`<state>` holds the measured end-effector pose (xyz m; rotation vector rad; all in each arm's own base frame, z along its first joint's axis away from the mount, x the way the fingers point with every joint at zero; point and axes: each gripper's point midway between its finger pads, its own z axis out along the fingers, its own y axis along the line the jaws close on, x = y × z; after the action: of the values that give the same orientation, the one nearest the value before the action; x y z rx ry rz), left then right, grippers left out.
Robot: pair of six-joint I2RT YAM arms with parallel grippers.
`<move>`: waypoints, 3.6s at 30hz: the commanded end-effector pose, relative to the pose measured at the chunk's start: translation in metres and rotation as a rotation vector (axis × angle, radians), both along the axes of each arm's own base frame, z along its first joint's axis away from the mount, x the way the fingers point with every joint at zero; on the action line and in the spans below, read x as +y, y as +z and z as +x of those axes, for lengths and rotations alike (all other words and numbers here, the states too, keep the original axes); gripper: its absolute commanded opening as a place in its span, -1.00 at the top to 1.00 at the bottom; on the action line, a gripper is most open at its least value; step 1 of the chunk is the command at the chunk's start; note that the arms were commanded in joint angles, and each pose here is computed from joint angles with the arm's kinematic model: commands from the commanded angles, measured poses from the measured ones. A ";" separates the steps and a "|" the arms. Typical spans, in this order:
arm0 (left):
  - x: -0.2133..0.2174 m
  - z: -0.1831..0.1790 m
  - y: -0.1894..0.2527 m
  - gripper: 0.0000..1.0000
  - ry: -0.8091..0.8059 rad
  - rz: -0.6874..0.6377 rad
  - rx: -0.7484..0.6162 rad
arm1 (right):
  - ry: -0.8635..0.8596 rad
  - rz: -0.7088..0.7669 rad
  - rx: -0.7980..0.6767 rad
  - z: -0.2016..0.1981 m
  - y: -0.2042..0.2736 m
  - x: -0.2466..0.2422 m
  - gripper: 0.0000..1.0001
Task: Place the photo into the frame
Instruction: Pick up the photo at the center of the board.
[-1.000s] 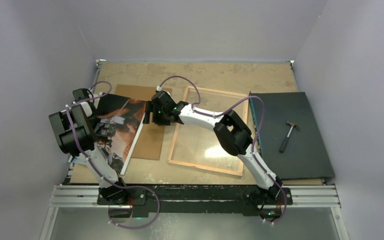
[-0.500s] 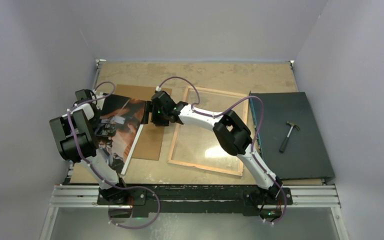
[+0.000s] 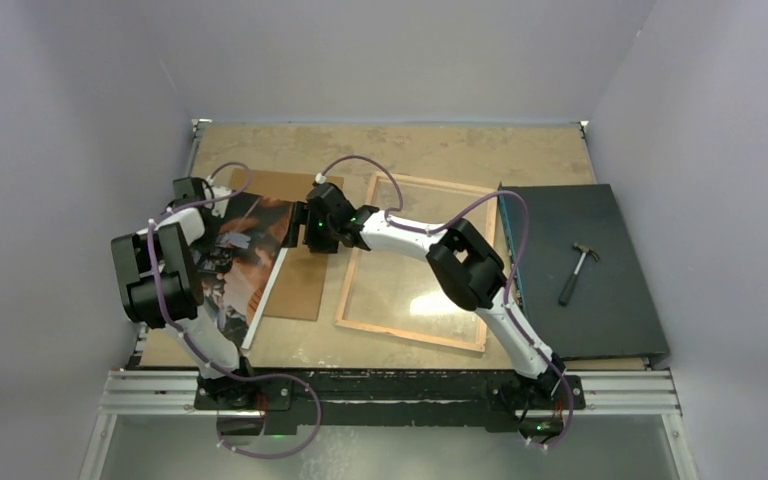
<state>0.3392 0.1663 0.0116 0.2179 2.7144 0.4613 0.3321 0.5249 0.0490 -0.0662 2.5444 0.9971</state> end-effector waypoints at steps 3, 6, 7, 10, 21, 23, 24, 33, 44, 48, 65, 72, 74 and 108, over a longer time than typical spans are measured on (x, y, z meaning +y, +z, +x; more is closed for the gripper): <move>-0.112 -0.066 -0.057 1.00 -0.077 -0.422 0.259 | -0.018 -0.090 0.077 -0.013 -0.034 -0.023 -0.59; -0.107 -0.051 -0.033 1.00 -0.099 -0.423 0.220 | -0.022 -0.101 0.080 -0.013 -0.037 -0.026 -0.59; -0.103 -0.045 -0.021 1.00 -0.106 -0.417 0.198 | -0.022 -0.099 0.080 -0.013 -0.036 -0.026 -0.59; -0.080 -0.019 0.025 1.00 -0.119 -0.374 0.106 | -0.023 -0.101 0.081 -0.014 -0.038 -0.027 -0.59; 0.058 0.012 0.045 0.71 0.084 -0.029 -0.024 | -0.025 -0.100 0.085 -0.015 -0.036 -0.028 -0.59; 0.074 0.008 0.037 0.71 0.114 0.046 -0.026 | -0.024 -0.099 0.088 -0.016 -0.037 -0.028 -0.59; 0.078 0.006 0.032 0.72 0.122 0.067 -0.025 | -0.022 -0.100 0.090 -0.017 -0.038 -0.029 -0.59; 0.059 -0.010 -0.009 0.77 0.119 -0.024 0.027 | -0.021 -0.097 0.095 -0.018 -0.038 -0.029 -0.59; -0.033 -0.064 -0.036 0.90 0.036 -0.379 0.161 | -0.027 -0.079 0.114 -0.019 -0.037 -0.025 -0.60; -0.051 -0.073 -0.034 0.94 0.013 -0.438 0.177 | -0.035 -0.084 0.121 -0.018 -0.039 -0.026 -0.59; 0.021 -0.027 0.019 0.88 0.053 -0.195 0.024 | -0.099 -0.078 0.114 -0.008 -0.026 -0.047 -0.59; 0.040 -0.010 0.020 0.86 0.116 -0.137 -0.057 | -0.099 -0.095 0.127 -0.012 -0.033 -0.052 -0.59; 0.049 -0.004 0.024 0.85 0.141 -0.113 -0.097 | -0.098 -0.096 0.127 -0.012 -0.033 -0.052 -0.59; -0.053 -0.074 -0.045 0.89 -0.014 -0.442 0.181 | -0.103 0.000 0.217 -0.019 -0.032 -0.040 -0.63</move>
<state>0.3205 0.1758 0.0131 0.1242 2.6946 0.1640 0.3338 0.5046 0.0508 0.1324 2.5663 1.1142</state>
